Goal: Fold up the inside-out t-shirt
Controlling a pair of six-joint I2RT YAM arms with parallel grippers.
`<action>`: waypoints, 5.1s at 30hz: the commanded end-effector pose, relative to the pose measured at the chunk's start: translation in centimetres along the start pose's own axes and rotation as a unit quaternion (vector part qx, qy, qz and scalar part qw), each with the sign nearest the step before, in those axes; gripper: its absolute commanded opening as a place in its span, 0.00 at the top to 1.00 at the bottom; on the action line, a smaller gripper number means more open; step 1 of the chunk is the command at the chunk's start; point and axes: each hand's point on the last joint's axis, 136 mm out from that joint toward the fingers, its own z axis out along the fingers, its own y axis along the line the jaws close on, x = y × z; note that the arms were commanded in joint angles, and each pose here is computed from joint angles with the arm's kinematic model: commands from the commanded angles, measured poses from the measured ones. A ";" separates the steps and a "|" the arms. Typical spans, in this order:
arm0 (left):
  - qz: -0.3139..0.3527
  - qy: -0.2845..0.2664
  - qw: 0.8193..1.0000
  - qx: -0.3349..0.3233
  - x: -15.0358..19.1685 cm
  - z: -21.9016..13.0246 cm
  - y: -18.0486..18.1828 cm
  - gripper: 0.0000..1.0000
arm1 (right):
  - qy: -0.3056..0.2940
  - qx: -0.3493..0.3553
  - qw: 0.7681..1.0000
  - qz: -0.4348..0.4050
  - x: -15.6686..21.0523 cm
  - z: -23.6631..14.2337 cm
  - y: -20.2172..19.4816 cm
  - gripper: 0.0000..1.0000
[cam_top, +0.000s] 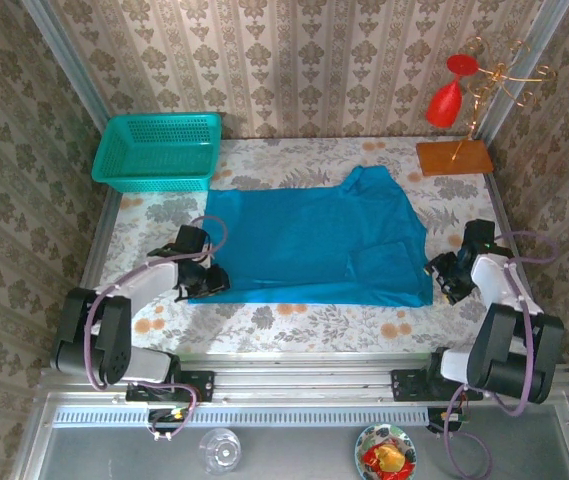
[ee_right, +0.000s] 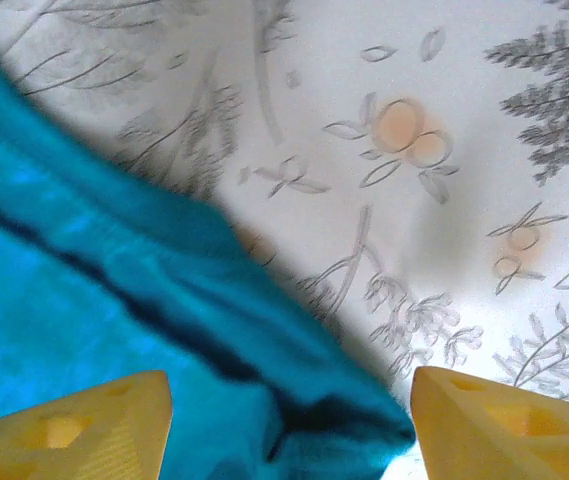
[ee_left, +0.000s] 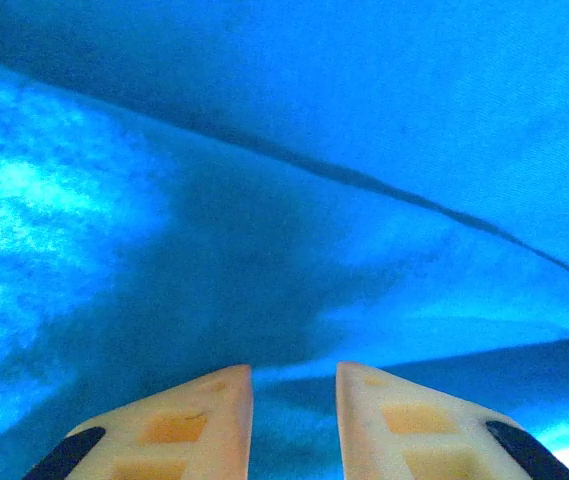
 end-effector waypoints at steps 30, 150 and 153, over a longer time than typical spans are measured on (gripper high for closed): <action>0.093 -0.027 0.995 0.039 -0.9 -4.1 -3.1 0.66 | 0.042 0.007 0.994 -0.097 1.8 0.7 0.8 0.34; 0.417 0.317 0.847 -0.095 -1.3 0.6 0.6 0.64 | 0.098 0.004 0.991 -0.088 2.9 3.3 1.1 0.33; 0.419 0.309 0.849 -0.097 -1.5 0.2 0.4 0.73 | 0.098 0.007 0.991 -0.088 2.8 3.4 1.1 0.33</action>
